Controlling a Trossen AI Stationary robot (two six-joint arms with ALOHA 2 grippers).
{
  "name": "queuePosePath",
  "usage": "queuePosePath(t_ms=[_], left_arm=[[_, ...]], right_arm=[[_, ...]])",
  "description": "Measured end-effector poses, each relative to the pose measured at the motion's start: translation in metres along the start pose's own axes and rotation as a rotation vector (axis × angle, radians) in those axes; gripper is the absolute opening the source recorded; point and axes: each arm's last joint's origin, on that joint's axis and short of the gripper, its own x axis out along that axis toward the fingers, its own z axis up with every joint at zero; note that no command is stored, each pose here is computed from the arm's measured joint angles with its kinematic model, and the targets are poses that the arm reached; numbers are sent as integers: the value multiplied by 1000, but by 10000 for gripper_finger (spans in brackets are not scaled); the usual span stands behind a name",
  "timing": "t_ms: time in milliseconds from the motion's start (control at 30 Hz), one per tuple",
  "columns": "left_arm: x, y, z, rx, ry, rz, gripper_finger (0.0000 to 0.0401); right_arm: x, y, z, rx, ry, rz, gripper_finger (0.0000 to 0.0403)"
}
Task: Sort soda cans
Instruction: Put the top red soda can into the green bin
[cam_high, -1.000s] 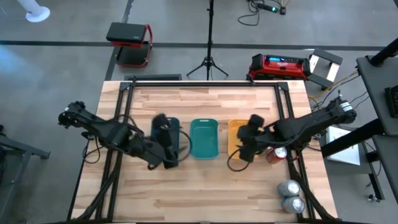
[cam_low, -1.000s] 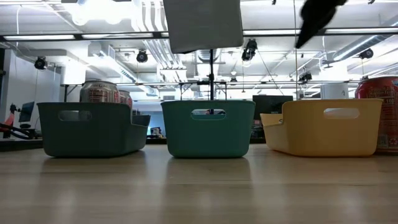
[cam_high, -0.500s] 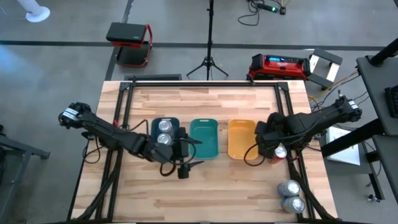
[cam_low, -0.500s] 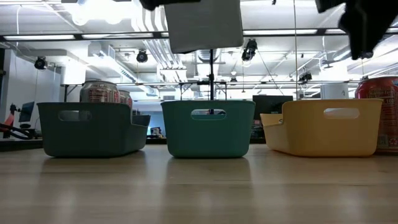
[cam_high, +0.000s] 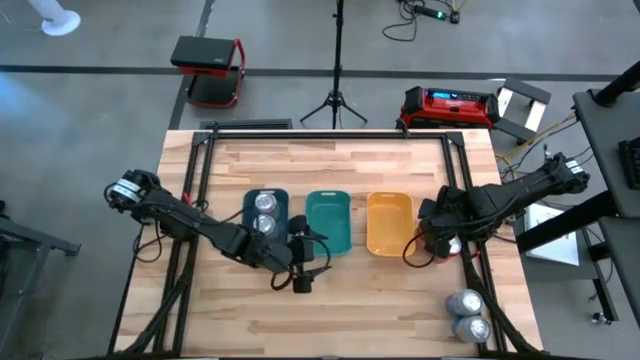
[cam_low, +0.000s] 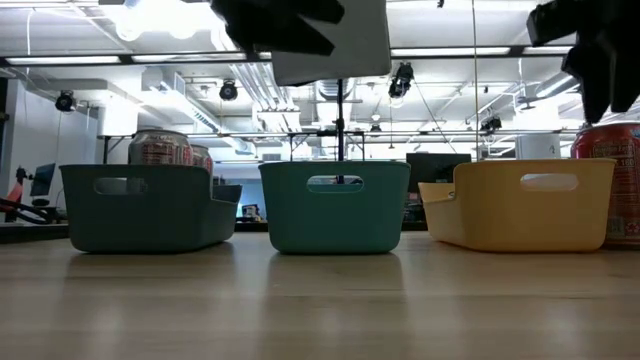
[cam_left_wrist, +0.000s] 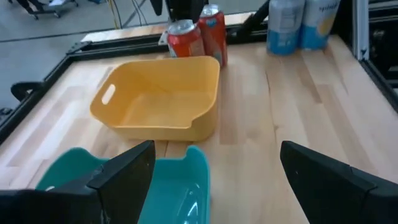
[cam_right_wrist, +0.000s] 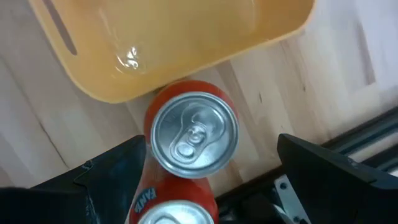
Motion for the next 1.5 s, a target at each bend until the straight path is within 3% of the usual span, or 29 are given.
queuePosePath(t_ms=[500, 833, 1033, 1333, 1500], left_arm=[[22, -10, -21, -40, 66, 10, 330], [26, -14, -25, -78, 74, -18, 330], [26, -14, -25, -86, 76, -18, 330], [26, -14, -26, -79, 86, -16, 330], [26, -14, -26, -81, 85, -16, 330]], right_arm=[[25, 4, -2, 14, 38, 24, 359], [45, 1, 3, 94, 12, 36, 359], [54, -3, 5, 135, 69, 31, 358], [55, -3, 5, 134, 85, 33, 301], [42, -9, 3, 104, 136, -13, 300]])
